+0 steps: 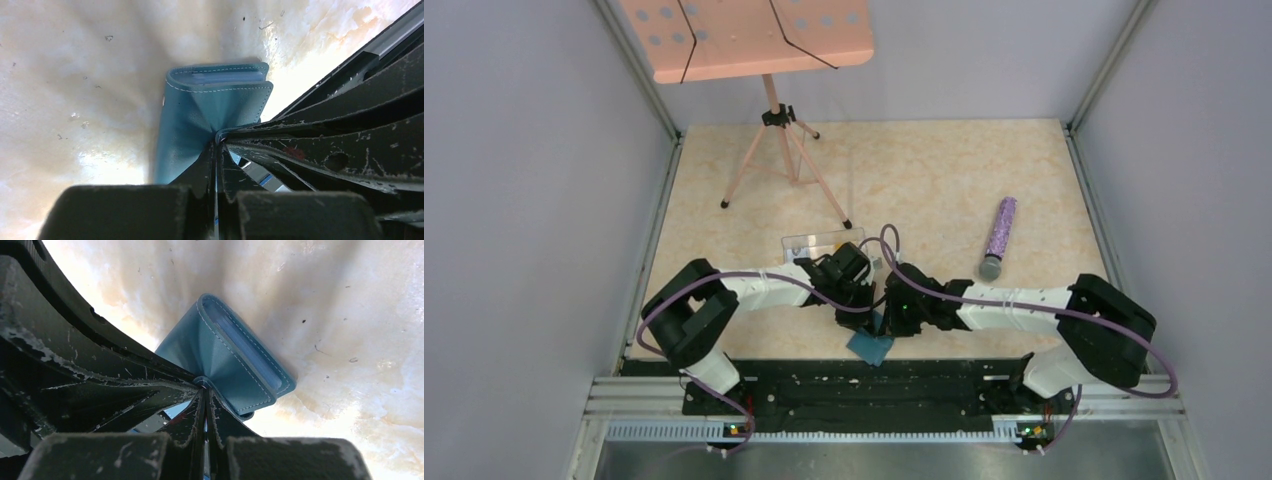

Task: Put the credit cards into the card holder
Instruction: Close the card holder at the corner of the board.

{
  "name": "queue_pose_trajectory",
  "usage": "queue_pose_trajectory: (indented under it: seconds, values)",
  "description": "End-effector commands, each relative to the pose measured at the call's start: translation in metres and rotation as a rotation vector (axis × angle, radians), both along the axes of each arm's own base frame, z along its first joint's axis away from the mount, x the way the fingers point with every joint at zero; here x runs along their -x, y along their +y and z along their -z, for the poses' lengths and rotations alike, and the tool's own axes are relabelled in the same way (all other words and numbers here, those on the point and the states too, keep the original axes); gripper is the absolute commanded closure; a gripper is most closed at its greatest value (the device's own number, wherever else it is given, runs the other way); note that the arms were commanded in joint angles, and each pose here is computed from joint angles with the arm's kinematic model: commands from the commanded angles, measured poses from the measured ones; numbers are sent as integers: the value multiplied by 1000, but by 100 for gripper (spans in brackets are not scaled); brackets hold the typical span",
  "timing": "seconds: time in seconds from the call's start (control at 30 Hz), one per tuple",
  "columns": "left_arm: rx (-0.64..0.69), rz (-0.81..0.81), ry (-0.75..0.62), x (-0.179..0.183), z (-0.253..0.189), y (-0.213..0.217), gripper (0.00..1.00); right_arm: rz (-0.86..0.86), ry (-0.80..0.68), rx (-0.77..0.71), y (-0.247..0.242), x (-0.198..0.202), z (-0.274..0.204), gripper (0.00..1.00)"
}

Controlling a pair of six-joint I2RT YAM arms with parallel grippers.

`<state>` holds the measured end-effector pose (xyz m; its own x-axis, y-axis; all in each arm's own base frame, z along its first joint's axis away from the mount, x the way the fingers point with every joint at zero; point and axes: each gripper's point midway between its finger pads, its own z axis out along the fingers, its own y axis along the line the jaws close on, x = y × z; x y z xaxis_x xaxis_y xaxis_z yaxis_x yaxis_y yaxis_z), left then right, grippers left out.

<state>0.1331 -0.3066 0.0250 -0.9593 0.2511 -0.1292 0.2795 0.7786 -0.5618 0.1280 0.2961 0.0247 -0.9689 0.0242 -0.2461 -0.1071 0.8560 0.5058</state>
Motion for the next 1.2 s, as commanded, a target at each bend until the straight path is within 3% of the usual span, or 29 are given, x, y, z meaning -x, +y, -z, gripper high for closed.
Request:
queue_pose_trajectory:
  seconds: [0.0, 0.13, 0.3, 0.47, 1.17]
  values:
    - [-228, 52, 21, 23, 56, 37, 100, -63, 125, 228, -35, 45, 50, 100]
    - [-180, 56, -11, 16, 41, 27, 100, -71, 25, 154, -19, 28, 24, 100]
    - [-49, 45, -82, 0, -9, -1, 100, -45, -108, -29, 7, 8, -32, 100]
    - [11, 23, -134, -14, -47, -16, 100, -7, -176, -92, 8, -3, -54, 100]
    - [-117, 9, -105, -2, -17, 14, 100, -24, -132, -50, 9, 1, -28, 100]
